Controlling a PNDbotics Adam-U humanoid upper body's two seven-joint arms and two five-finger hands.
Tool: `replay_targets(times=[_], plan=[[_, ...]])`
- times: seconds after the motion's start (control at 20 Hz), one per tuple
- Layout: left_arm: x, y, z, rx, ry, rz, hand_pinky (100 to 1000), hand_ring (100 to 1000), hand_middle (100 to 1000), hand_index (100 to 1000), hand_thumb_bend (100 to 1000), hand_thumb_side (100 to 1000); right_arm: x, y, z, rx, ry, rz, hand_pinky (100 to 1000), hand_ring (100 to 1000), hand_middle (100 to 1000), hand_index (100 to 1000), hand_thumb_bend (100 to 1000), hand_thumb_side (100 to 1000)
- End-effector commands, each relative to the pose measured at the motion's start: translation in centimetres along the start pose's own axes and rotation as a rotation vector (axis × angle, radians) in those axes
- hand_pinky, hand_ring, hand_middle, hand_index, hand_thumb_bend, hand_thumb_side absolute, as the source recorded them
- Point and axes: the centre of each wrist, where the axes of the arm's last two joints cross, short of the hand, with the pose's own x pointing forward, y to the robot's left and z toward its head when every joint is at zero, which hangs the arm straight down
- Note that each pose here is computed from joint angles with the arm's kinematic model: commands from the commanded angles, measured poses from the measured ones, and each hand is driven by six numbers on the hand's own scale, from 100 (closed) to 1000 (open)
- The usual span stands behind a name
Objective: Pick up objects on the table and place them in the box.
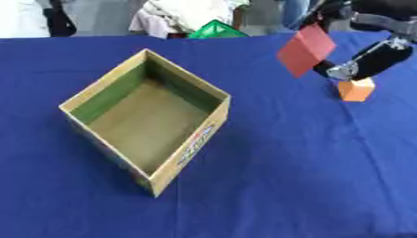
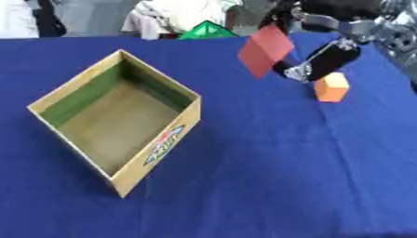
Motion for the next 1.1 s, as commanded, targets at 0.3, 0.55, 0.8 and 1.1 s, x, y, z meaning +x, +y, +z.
replay_targets(times=[0.3, 0.55, 0.8, 1.1], plan=[[0.5, -1.1, -0.3, -0.039, -0.003, 0.052, 846, 679, 727, 866, 560, 961, 2.2, -1.4, -2.4, -0.072, -0.142, 0.008, 617, 629, 521, 632, 100, 314], [0.5, -1.3, -0.2, -0.040, 0.004, 0.063, 846, 679, 728, 865, 561, 962, 4.6, -2.6, -4.9, -0.096, -0.187, 0.007, 608, 621, 516, 630, 100, 323], [0.5, -1.4, -0.2, -0.041, 0.007, 0.073, 846, 679, 728, 865, 562, 960, 6.0, -4.0, -7.7, -0.110, -0.214, -0.006, 603, 617, 514, 629, 100, 327], [0.5, -1.8, -0.2, -0.044, 0.010, 0.088, 846, 680, 728, 865, 563, 959, 7.5, -5.2, -12.1, -0.061, -0.257, -0.036, 603, 618, 515, 632, 100, 367]])
